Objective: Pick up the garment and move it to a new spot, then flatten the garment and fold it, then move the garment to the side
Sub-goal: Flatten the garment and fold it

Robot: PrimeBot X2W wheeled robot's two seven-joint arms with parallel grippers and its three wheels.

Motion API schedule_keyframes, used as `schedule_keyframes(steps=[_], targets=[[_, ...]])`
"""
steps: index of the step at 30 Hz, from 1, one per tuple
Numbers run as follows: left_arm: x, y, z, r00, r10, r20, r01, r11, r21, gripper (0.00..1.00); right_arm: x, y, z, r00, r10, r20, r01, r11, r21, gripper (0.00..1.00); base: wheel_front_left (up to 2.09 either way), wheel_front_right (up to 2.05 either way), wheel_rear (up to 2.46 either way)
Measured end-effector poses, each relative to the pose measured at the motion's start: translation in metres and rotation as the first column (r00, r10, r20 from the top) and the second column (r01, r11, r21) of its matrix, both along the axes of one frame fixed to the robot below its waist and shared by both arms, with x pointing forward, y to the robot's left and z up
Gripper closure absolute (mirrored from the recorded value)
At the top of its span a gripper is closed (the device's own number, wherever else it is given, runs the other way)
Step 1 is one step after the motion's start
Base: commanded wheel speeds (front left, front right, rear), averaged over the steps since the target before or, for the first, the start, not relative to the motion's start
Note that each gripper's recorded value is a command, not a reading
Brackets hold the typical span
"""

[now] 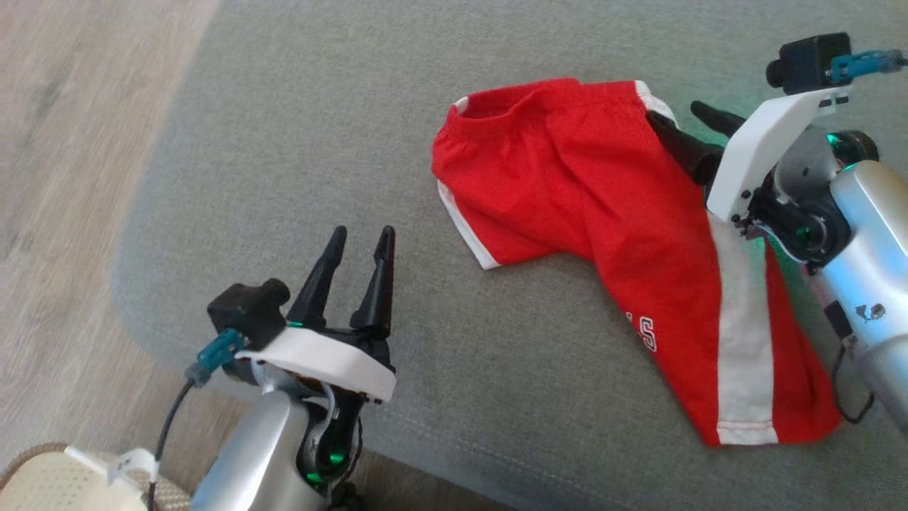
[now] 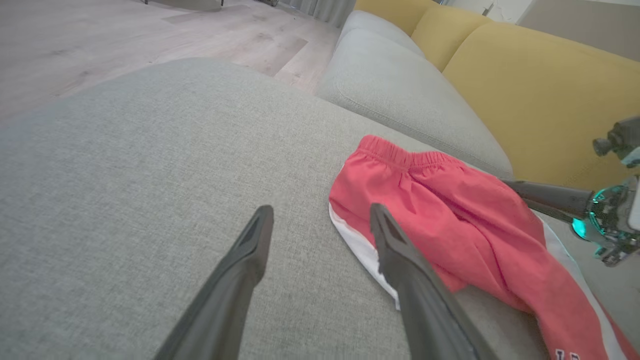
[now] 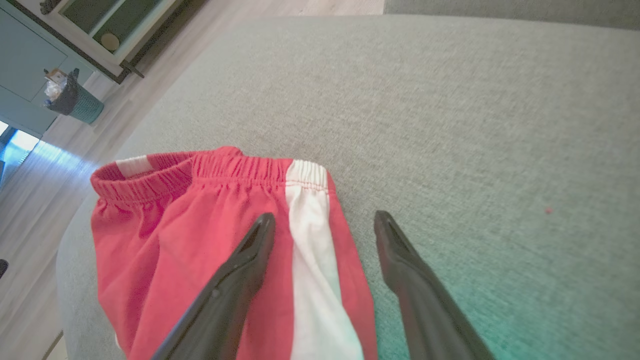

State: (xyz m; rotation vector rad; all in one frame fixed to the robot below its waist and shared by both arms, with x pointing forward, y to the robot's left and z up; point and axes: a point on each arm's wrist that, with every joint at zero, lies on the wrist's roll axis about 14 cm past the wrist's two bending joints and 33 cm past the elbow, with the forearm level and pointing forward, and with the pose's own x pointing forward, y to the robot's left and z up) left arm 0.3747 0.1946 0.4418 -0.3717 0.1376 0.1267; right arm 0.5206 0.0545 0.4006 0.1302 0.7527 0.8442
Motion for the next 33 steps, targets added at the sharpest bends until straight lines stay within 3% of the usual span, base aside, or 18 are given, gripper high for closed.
schedule_keyframes(steps=[7, 8, 9, 14, 23, 30, 33], targets=[[-0.003, 0.004, -0.004, 1.000, 0.022, -0.016, -0.022, 1.000, -0.007, 0.00, -0.006, 0.003, -0.023, 0.998, 0.038, -0.057, -0.042, 0.997, -0.059, 0.00, 0.00, 0.00, 0.00], [-0.002, 0.004, -0.003, 1.000, 0.022, -0.014, -0.022, 1.000, -0.007, 0.00, -0.008, 0.004, -0.024, 0.997, 0.042, -0.064, -0.045, 0.997, -0.061, 0.21, 0.00, 0.00, 0.00], [-0.001, 0.004, -0.002, 1.000, 0.020, -0.011, -0.021, 1.000, -0.006, 0.00, -0.009, 0.005, -0.025, 0.997, 0.046, -0.070, -0.050, 0.997, -0.061, 0.99, 0.00, 0.00, 0.00], [0.002, 0.003, 0.002, 1.000, 0.019, 0.003, -0.019, 1.000, -0.004, 0.00, -0.008, 0.003, -0.017, 0.999, 0.026, -0.044, -0.028, 0.999, -0.029, 1.00, 0.00, 0.00, 0.00], [0.003, -0.008, 0.017, 0.999, -0.016, 0.051, 0.016, 1.000, -0.003, 0.00, 0.026, -0.045, 0.024, 0.977, -0.109, 0.183, 0.113, 0.993, -0.016, 1.00, 0.00, 0.00, 0.00], [-0.006, -0.017, 0.028, 0.995, -0.045, 0.087, 0.045, 0.999, -0.005, 0.00, 0.058, -0.071, 0.109, 0.864, -0.159, 0.479, 0.169, 0.985, 0.022, 1.00, 0.00, 0.00, 0.00], [-0.014, -0.020, 0.031, 0.994, -0.048, 0.095, 0.050, 0.999, -0.009, 0.00, 0.048, -0.061, 0.133, 0.807, -0.067, 0.586, 0.104, 0.994, -0.029, 1.00, 0.00, 0.00, 0.00]])
